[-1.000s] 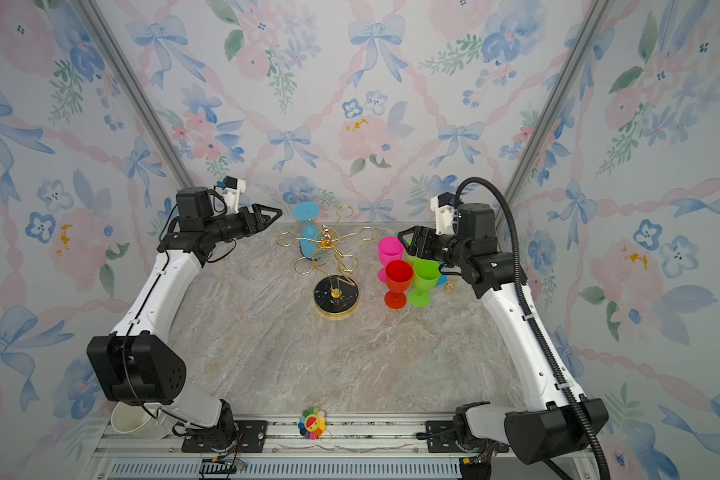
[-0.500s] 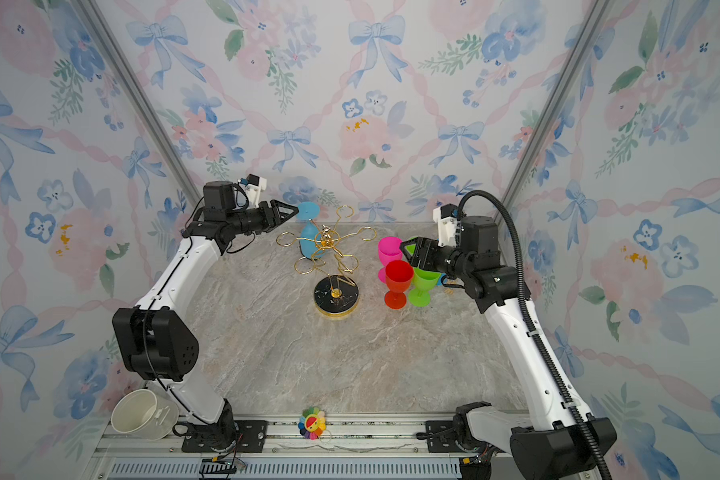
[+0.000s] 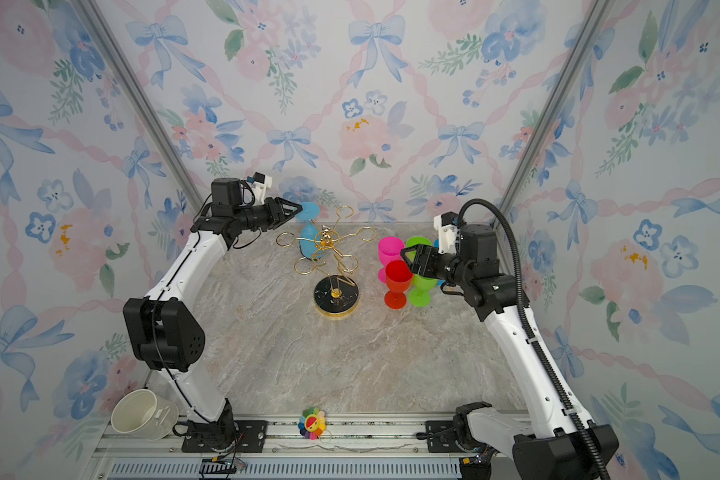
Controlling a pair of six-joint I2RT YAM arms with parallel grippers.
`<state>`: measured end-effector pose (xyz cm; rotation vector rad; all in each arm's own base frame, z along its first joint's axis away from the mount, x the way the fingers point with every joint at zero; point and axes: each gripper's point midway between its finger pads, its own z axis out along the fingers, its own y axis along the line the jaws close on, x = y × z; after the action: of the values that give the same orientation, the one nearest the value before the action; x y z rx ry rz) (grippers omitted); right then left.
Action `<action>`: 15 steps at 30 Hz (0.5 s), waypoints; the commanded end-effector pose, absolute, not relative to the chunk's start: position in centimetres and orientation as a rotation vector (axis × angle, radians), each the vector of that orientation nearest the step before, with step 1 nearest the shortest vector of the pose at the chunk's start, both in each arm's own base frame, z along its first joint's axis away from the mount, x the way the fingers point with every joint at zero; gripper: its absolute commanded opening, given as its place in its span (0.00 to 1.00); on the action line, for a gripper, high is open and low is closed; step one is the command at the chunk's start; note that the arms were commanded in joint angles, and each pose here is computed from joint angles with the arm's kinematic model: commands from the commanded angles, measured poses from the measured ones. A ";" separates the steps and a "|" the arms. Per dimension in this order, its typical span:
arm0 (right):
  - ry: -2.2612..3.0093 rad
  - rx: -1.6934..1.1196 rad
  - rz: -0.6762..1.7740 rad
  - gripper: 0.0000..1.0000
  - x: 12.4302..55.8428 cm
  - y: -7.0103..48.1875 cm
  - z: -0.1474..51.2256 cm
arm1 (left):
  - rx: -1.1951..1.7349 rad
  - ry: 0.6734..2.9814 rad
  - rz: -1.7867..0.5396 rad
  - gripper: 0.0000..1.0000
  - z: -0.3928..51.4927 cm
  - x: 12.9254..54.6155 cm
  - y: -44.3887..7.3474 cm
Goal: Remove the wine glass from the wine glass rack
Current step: 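Close the left gripper on the blue glass base hanging on the rack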
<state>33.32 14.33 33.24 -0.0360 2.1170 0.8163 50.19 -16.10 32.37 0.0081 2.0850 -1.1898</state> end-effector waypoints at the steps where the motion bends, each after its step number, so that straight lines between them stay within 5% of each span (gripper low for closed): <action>1: 2.090 -0.024 0.820 0.69 33.2 14.1 33.7 | 0.029 2.075 -1.222 0.43 32.9 50.4 -16.8; 15: 2.088 -0.010 0.821 0.70 33.0 14.0 33.5 | 0.018 2.071 -1.228 0.21 33.3 50.4 -16.8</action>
<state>33.05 14.26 33.09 -0.0253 2.1110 0.8230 50.36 -16.49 32.22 -0.0095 2.0943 -1.2176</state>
